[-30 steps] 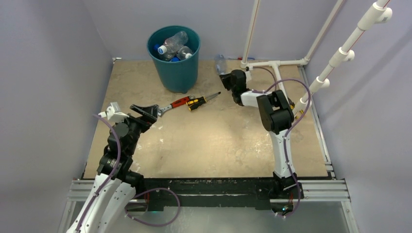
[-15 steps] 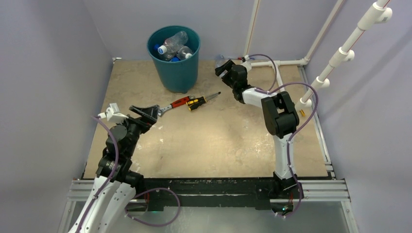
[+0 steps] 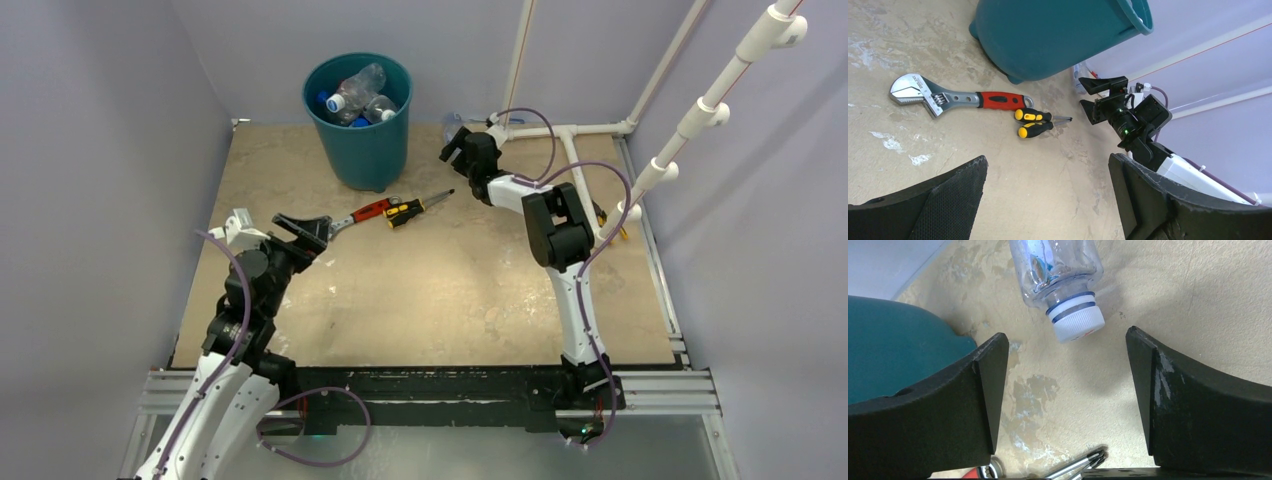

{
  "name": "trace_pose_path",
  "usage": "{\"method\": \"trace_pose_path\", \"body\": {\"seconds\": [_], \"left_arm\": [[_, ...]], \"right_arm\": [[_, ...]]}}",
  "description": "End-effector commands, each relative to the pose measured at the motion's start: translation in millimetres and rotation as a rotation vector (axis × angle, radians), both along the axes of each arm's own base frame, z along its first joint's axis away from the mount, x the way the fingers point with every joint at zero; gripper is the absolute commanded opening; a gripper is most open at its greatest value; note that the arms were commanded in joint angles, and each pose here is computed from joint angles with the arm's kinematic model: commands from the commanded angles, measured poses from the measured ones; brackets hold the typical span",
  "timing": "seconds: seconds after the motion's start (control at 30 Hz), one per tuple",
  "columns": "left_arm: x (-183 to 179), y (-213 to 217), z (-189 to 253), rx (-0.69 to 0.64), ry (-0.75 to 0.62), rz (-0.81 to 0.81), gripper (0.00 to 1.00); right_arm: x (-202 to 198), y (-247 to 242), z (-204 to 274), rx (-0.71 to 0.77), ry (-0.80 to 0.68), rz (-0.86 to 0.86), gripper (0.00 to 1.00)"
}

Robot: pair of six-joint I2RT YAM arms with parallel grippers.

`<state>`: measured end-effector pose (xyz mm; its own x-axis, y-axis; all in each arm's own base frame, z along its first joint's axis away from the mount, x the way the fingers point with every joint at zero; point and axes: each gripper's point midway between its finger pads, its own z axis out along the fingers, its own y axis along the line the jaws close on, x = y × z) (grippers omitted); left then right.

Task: Put the plastic bottles in the bin
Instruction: Pick up the plastic bottle at the center of the board.

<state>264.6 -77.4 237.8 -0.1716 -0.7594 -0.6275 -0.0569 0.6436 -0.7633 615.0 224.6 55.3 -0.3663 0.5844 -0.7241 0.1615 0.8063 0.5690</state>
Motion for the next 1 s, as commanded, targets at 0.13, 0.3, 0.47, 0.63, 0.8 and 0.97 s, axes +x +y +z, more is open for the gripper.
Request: {"method": "trace_pose_path", "body": {"seconds": [0.13, 0.3, 0.47, 0.63, 0.8, 0.97], "left_arm": [[3.1, -1.7, 8.8, 0.015, -0.040, -0.009, 0.90], [3.5, -1.7, 6.0, 0.019, -0.034, -0.009, 0.90], [2.5, -1.2, 7.1, 0.018, -0.037, -0.008, 0.90], [1.0, 0.9, 9.4, 0.018, -0.044, 0.000, 0.90], [-0.1, 0.8, 13.4, 0.020, -0.047, -0.002, 0.90], [-3.8, 3.3, 17.2, 0.021, -0.054, 0.004, 0.90]], "right_arm": [[11.6, -7.9, -4.9, -0.056, -0.016, -0.016, 0.79], [15.7, -8.8, -5.0, -0.039, -0.025, -0.025, 0.70], [19.2, -7.4, -10.0, -0.017, -0.009, -0.021, 0.63], [20.1, -8.0, -13.6, 0.006, -0.003, -0.023, 0.50], [20.8, -5.2, -13.1, 0.020, -0.010, -0.008, 0.39], [15.1, -10.5, 3.9, 0.011, -0.061, -0.012, 0.19]]}}
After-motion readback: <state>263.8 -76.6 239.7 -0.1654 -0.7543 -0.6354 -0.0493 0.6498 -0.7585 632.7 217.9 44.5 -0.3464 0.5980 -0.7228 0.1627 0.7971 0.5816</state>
